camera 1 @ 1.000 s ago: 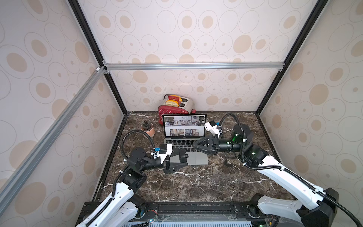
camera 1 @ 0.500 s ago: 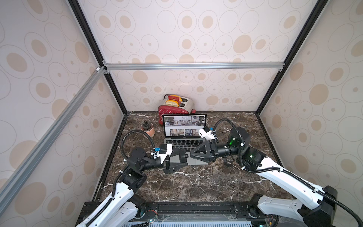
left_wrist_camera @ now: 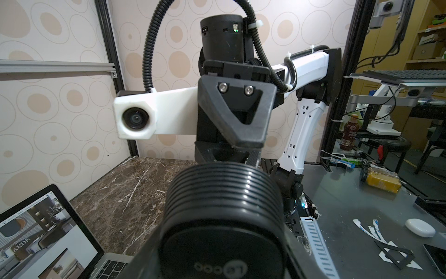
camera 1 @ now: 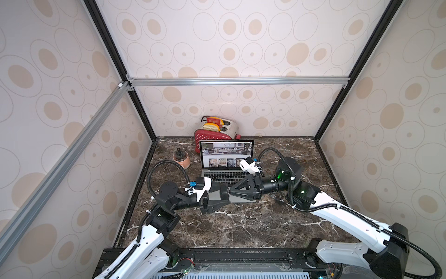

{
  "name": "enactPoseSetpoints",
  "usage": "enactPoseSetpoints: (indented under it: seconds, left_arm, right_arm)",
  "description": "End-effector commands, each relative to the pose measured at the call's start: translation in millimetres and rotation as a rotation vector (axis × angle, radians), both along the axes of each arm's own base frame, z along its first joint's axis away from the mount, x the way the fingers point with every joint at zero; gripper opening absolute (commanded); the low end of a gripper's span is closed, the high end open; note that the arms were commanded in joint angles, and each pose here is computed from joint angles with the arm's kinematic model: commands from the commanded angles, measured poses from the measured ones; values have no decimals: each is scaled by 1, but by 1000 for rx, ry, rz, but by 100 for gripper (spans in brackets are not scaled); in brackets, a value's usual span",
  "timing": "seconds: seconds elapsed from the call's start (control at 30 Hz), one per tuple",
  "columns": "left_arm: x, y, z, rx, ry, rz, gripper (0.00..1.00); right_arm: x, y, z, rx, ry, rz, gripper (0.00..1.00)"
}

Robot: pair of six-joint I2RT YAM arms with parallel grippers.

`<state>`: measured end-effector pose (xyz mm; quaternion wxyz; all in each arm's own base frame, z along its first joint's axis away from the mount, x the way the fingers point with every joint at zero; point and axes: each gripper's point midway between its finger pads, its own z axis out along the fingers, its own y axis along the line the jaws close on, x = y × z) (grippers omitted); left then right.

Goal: Insert the wireless mouse receiver into the laptop
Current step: Take out the USB plug from the mouse.

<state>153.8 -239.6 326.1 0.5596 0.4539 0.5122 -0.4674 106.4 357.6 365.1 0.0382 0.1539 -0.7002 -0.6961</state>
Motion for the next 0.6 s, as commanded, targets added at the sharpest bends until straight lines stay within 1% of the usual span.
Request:
enactPoseSetpoints:
  seconds: [0.0,0.2,0.57]
  left_arm:
    - [-5,2,17,-30,-65,-5,0]
    - [-5,2,17,-29,-64,-4,0]
    - [-4,1,14,-22,-58,0,0]
  right_arm:
    - [-2,2,4,26,-1,13,34]
    - [-2,4,4,32,-7,17,28]
    - [-4,1,1,24,-20,22,23]
